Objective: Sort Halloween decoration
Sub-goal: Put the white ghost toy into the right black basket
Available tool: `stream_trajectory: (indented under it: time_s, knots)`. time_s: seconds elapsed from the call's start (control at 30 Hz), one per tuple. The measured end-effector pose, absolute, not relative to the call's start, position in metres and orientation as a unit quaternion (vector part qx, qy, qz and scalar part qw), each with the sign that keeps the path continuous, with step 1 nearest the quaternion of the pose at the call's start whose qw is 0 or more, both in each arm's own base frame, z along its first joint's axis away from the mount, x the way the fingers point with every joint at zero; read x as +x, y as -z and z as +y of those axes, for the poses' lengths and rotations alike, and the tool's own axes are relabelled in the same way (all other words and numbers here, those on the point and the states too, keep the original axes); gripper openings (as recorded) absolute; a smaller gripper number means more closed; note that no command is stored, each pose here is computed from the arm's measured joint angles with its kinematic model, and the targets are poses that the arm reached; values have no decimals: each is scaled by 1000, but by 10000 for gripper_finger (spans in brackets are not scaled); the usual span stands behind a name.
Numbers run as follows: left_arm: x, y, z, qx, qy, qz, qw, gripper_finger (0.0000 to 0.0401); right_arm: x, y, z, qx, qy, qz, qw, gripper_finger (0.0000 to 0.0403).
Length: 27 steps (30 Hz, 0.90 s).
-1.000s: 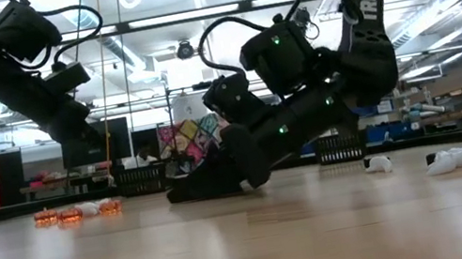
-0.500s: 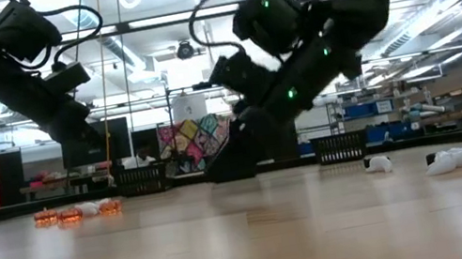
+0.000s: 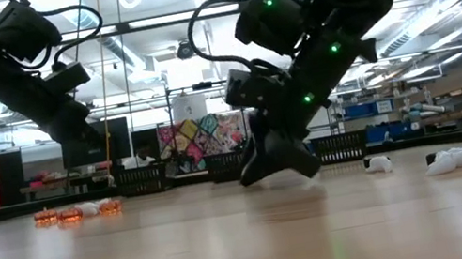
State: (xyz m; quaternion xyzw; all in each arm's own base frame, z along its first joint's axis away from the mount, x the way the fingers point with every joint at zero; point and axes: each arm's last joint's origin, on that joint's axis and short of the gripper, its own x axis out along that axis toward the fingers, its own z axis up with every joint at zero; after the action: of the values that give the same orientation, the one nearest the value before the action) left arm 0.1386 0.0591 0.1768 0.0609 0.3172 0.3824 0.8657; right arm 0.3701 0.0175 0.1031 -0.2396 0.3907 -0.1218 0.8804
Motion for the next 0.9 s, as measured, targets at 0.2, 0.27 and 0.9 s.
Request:
stream_trajectory:
  time_s: [0.2, 0.27, 0.9]
  knots:
    - [139, -177, 59, 61, -382, 317, 866, 0, 369, -102, 20, -230, 135, 393, 880, 152]
    - [139, -177, 59, 61, -382, 317, 866, 0, 369, -102, 19, -211, 136, 394, 884, 159]
    - [139, -177, 59, 61, -383, 317, 866, 0, 369, -102, 4, -124, 137, 399, 898, 190]
